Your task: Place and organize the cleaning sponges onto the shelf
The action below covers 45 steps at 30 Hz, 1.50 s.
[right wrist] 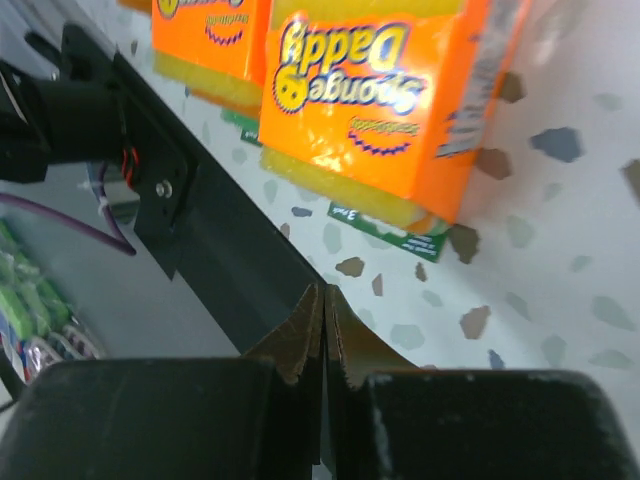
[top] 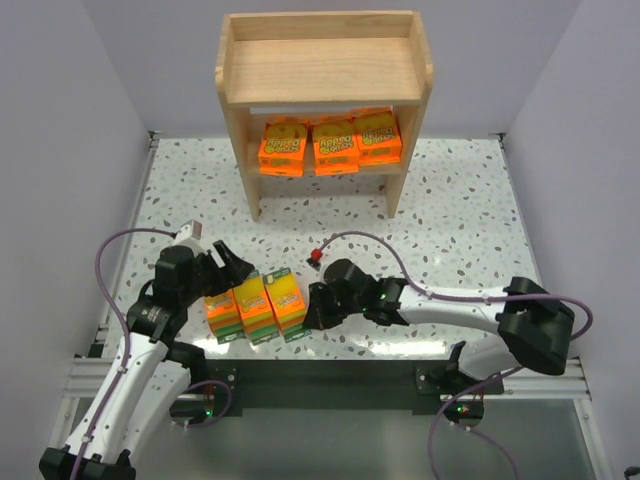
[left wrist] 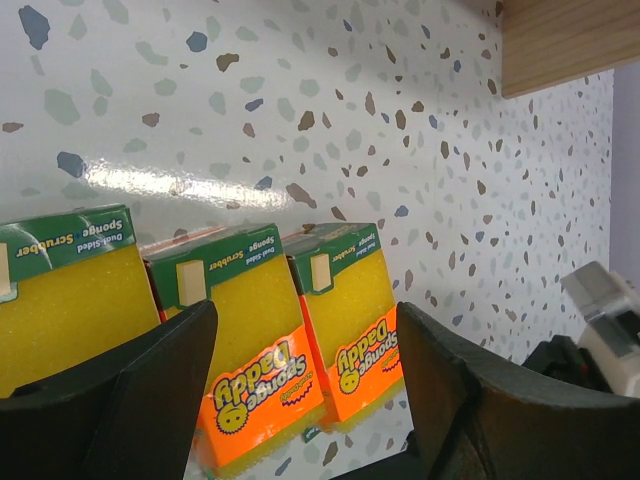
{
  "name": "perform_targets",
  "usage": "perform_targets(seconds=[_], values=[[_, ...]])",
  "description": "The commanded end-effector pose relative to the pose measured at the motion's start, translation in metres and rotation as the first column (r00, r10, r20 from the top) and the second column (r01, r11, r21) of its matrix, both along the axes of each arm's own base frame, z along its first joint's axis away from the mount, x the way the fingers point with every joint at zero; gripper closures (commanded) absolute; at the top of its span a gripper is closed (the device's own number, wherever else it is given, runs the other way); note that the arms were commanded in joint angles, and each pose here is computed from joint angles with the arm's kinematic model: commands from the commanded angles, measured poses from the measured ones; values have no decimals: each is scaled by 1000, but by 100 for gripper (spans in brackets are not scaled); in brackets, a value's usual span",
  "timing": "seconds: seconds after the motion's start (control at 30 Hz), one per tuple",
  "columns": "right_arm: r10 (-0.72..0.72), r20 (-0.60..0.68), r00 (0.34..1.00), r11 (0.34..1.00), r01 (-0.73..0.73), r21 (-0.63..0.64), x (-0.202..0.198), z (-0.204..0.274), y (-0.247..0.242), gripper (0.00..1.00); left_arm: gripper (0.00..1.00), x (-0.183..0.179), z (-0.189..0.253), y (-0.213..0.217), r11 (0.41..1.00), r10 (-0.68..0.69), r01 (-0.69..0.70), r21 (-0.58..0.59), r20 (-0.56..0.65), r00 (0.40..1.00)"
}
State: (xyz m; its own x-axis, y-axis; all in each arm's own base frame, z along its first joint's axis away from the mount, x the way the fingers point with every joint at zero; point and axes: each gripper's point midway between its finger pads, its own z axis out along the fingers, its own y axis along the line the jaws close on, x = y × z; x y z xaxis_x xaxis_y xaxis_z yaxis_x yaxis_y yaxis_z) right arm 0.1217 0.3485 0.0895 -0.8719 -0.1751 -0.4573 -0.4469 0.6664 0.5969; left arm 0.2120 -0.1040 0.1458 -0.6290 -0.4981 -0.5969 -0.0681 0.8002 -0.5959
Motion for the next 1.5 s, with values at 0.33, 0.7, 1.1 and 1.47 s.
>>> perform_targets(seconds=[0.33,0.7,1.1,1.47], values=[[-199,46,979,978,202,-50,47,-14,21,96,23,3,6,-2,1000,-12,12,-6,33,999],[-442,150,884,889,455,-59,144,-12,-15,80,23,1,2,-4,1000,-18,18,-19,27,999],[-508,28,861,861,507,34,116,8,-37,31,24,0,3,-6,999,-20,21,-38,37,999],[-536,-185,824,818,561,129,126,6,12,30,24,1,8,-7,999,-22,24,-48,46,999]])
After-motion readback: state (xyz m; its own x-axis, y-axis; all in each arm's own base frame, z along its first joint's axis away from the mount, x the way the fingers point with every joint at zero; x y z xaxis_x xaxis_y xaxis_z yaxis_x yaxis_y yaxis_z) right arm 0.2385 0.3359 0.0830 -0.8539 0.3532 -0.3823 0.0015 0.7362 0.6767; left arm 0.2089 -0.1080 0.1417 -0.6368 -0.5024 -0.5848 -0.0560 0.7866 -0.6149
